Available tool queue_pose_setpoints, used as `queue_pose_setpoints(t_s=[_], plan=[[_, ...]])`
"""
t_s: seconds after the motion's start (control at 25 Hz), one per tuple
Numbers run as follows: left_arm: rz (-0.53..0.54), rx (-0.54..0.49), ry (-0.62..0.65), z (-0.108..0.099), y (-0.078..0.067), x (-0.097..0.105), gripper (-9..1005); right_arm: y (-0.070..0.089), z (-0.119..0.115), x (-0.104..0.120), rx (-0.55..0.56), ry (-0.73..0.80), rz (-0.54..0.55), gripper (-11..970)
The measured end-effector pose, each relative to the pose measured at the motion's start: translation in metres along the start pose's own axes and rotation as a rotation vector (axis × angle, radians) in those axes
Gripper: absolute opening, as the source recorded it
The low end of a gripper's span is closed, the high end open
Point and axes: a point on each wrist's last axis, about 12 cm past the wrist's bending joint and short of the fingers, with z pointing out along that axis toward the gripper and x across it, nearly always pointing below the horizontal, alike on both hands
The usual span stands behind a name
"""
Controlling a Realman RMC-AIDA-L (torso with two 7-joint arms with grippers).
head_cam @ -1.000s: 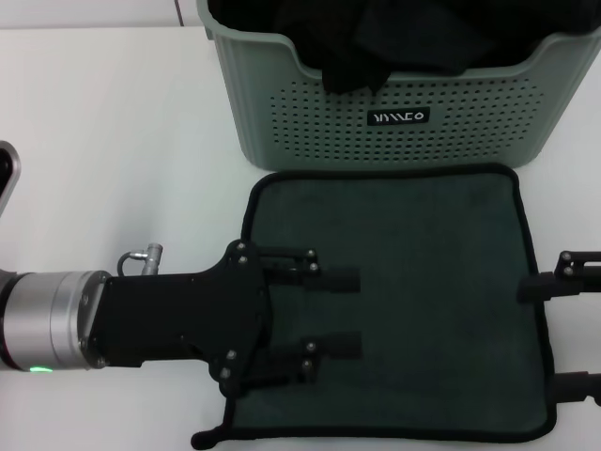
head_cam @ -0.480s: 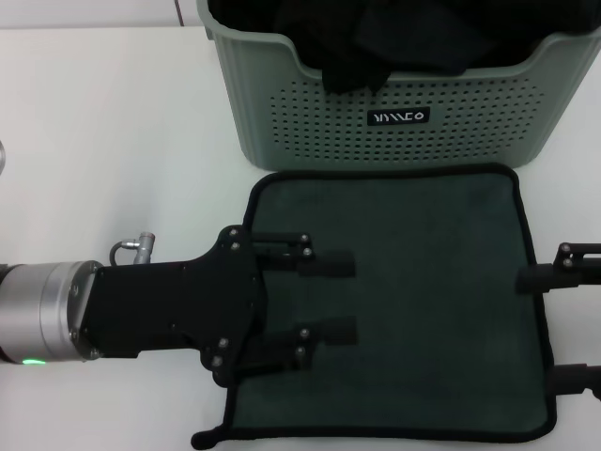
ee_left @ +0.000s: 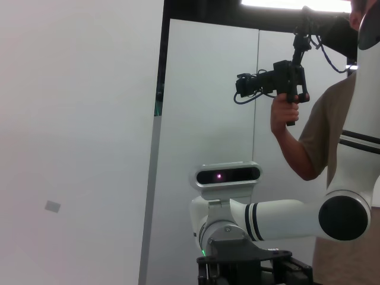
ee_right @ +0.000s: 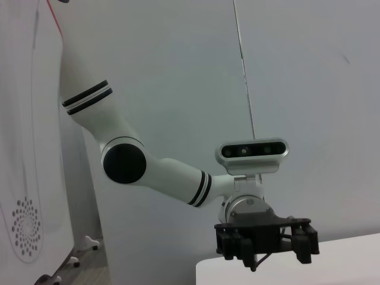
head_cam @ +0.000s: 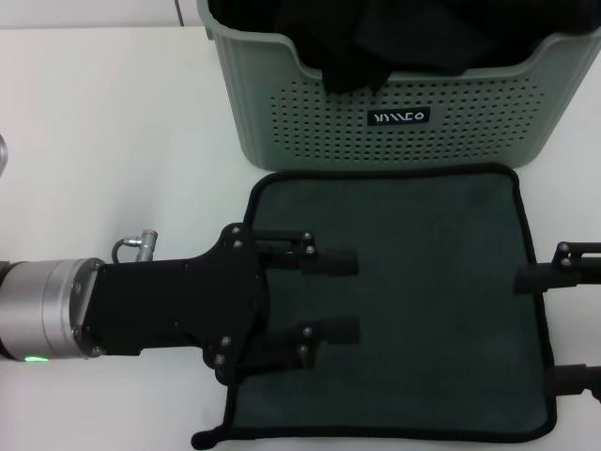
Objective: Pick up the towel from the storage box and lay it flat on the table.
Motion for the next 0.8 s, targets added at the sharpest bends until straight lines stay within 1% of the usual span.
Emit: queue_pose_setpoints(t_s=[0.8], plan=[[0.013,-0.003,-0.004,0.0004,-0.0015,0.0013,500,-0.0019,0.0021,0.0017,-0.011,-0.01,-0.013,724]])
